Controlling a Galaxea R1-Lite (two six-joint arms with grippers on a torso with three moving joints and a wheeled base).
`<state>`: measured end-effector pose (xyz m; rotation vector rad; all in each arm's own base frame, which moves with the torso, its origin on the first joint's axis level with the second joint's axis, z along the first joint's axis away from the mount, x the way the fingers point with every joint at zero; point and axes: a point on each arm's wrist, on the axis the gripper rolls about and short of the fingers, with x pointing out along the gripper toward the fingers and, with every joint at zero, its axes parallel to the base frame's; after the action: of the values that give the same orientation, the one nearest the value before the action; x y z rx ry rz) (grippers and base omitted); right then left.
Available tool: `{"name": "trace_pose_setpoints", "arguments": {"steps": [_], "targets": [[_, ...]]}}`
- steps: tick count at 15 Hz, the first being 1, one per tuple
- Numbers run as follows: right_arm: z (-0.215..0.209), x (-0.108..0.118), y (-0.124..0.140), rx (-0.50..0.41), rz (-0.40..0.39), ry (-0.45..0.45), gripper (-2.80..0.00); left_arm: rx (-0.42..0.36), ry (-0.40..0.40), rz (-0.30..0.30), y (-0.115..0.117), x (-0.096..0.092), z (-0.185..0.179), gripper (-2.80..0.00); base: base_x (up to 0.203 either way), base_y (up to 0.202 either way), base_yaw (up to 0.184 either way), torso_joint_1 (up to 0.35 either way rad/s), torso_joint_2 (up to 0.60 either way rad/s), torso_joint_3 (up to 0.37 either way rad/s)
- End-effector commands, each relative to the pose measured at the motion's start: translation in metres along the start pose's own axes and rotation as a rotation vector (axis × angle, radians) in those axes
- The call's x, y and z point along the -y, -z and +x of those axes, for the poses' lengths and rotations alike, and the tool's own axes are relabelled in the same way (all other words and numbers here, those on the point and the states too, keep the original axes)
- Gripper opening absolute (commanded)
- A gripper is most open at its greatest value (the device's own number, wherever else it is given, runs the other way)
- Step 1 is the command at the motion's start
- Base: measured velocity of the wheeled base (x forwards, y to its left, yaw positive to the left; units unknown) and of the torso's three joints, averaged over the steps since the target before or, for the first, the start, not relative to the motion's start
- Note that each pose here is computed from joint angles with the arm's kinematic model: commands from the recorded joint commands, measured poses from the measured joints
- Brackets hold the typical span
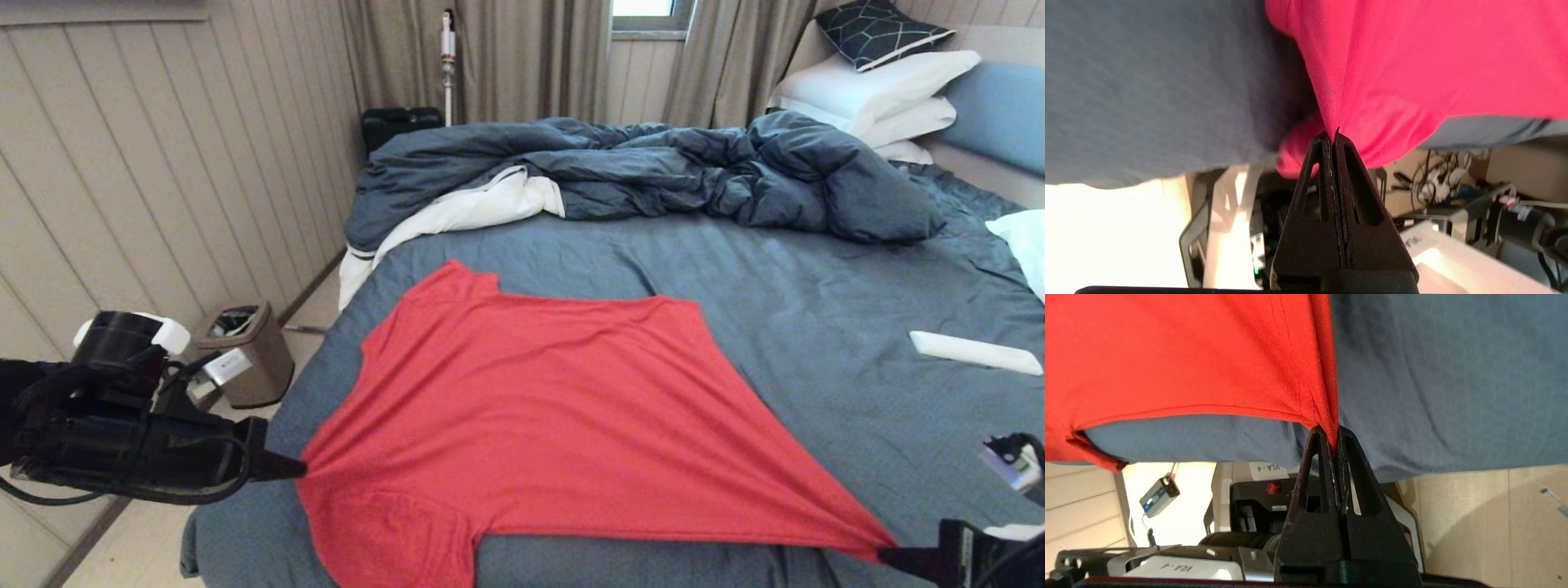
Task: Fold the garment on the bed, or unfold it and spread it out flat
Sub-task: Fold the red T-shirt
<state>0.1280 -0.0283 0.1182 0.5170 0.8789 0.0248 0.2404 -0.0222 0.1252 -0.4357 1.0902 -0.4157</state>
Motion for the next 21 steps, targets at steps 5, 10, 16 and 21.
{"name": "trace_pose_setpoints", "arguments": {"steps": [5, 10, 16, 21], "targets": [[-0.013, 0.001, 0.006, 0.015, 0.001, 0.01, -2.8, 0.014, -0.01, 0.008, -0.012, -0.003, -0.006, -2.8, 0.0, 0.0, 0.0, 0.0, 0.0, 0.0], [-0.021, -0.002, 0.011, -0.018, -0.001, 0.008, -2.8, -0.065, -0.022, 0.06, -0.006, -0.003, -0.013, -2.8, 0.0, 0.0, 0.0, 0.0, 0.0, 0.0], [-0.034, -0.006, 0.023, -0.027, -0.033, 0.01, -2.8, -0.13, -0.03, 0.103, 0.008, -0.002, -0.028, -2.8, 0.0, 0.0, 0.0, 0.0, 0.0, 0.0], [-0.039, -0.008, 0.023, -0.036, -0.036, 0.01, -2.8, -0.178, -0.027, 0.126, 0.016, -0.001, -0.033, -2.8, 0.0, 0.0, 0.0, 0.0, 0.0, 0.0]]}}
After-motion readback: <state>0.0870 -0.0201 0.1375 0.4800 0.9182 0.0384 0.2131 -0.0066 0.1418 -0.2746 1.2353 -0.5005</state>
